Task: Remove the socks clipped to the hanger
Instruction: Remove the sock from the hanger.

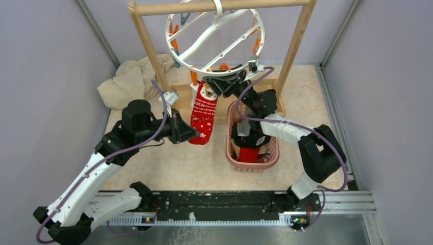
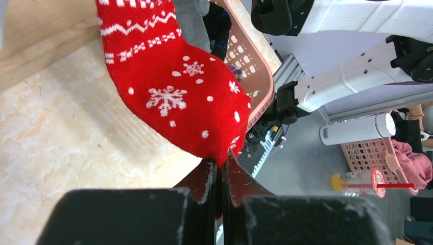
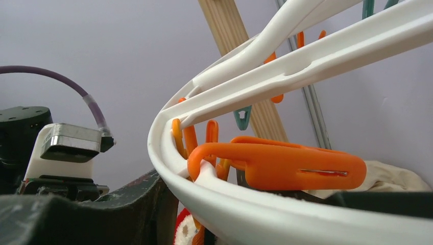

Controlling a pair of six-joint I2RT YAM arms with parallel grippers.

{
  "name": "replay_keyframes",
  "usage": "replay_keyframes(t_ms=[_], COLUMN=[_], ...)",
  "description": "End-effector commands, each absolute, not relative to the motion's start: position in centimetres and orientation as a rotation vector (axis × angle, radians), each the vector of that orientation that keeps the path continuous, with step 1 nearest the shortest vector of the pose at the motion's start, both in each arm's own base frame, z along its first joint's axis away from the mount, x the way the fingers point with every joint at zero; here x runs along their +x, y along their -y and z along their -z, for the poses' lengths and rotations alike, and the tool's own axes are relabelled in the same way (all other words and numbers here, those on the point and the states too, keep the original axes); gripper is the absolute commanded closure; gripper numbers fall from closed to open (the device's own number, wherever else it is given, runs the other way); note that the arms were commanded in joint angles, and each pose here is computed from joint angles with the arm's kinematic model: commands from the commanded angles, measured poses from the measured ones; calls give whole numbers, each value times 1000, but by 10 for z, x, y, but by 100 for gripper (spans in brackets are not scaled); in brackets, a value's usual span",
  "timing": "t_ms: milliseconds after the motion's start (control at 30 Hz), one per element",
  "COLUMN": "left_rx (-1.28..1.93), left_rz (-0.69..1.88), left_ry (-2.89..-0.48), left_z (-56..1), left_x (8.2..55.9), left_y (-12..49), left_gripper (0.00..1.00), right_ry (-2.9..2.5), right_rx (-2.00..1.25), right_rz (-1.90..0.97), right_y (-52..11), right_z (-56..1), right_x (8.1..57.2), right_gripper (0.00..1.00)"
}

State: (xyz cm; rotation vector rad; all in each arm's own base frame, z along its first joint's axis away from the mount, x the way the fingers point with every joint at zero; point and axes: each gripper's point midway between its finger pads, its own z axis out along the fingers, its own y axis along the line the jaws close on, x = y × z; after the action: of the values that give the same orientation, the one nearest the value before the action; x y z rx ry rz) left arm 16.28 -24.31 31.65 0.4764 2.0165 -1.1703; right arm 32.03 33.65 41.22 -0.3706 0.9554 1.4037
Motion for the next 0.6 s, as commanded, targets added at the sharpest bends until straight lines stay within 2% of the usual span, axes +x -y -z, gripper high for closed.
replay_keyframes(t_ms=[0, 167, 567], left_rx=[494, 490, 488], left_rz=[1196, 1194, 1197], left_ry=[-1996, -1999, -2001], left_z=[-319, -317, -315], left_x=[161, 161, 161], left_y=[247, 246, 247], left_gripper=[97, 97, 98], right_ry=[-827, -821, -817], right_rx=[-397, -395, -397], right_rz=[-1408, -1415, -1430], right_y=[-330, -329, -330], right_z=[-448, -449, -450], right_x=[309, 309, 308], right_gripper=[56, 56, 74])
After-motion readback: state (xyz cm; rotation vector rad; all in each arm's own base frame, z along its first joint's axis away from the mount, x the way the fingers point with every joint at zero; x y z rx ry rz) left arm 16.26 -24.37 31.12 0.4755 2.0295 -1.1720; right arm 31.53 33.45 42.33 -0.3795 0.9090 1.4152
